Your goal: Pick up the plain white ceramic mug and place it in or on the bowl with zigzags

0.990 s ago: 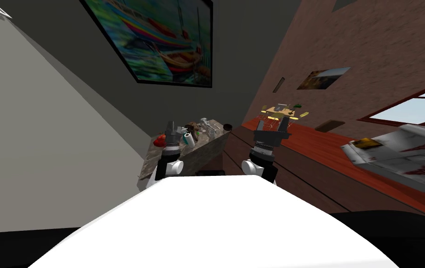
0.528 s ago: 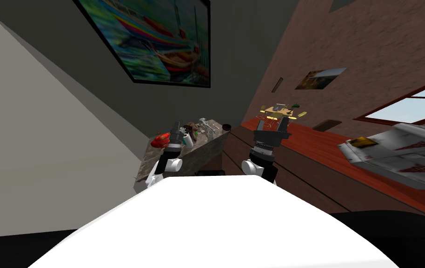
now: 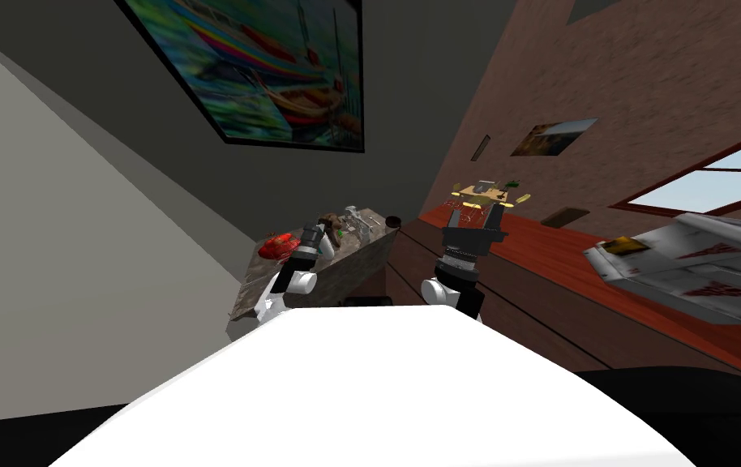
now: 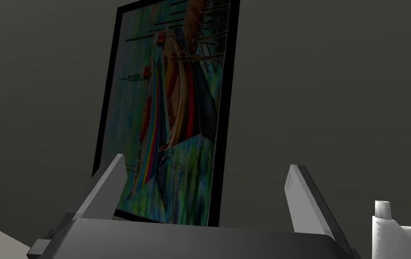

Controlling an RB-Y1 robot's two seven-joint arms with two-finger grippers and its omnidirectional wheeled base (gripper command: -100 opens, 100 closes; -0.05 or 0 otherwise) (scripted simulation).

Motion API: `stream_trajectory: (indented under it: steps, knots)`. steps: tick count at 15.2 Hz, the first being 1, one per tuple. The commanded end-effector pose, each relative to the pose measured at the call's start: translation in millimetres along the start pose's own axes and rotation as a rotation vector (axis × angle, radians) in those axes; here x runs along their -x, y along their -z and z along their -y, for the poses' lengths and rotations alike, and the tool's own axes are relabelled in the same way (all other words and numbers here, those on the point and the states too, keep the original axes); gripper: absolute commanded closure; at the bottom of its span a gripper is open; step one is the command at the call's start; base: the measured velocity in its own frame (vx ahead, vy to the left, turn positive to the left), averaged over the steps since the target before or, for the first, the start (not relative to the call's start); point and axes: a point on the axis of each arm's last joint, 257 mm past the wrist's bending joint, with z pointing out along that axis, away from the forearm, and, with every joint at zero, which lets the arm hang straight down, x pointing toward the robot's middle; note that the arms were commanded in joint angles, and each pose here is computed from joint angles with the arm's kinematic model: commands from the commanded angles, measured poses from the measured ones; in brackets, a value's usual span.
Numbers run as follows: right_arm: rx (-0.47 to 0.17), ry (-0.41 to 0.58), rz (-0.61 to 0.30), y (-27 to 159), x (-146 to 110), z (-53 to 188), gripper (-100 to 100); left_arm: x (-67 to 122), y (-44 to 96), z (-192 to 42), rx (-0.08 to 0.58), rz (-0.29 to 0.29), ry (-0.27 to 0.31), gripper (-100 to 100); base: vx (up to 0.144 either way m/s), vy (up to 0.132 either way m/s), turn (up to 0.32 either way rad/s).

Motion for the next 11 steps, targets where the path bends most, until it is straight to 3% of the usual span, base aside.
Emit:
stream_trajectory:
  steps: [1, 11]
  knots:
    - [0.000, 0.000, 0.000, 0.0, 0.0, 0.0, 0, -2.8, -4.5, -12.4, 0.043, -0.018, -0.004, -100, 0.014, -0.032, -0.030]
    - [0.000, 0.000, 0.000, 0.0, 0.0, 0.0, 0, -8.7, -21.9, -56.7, 0.197, -0.081, -0.019, -100, 0.010, -0.025, -0.024]
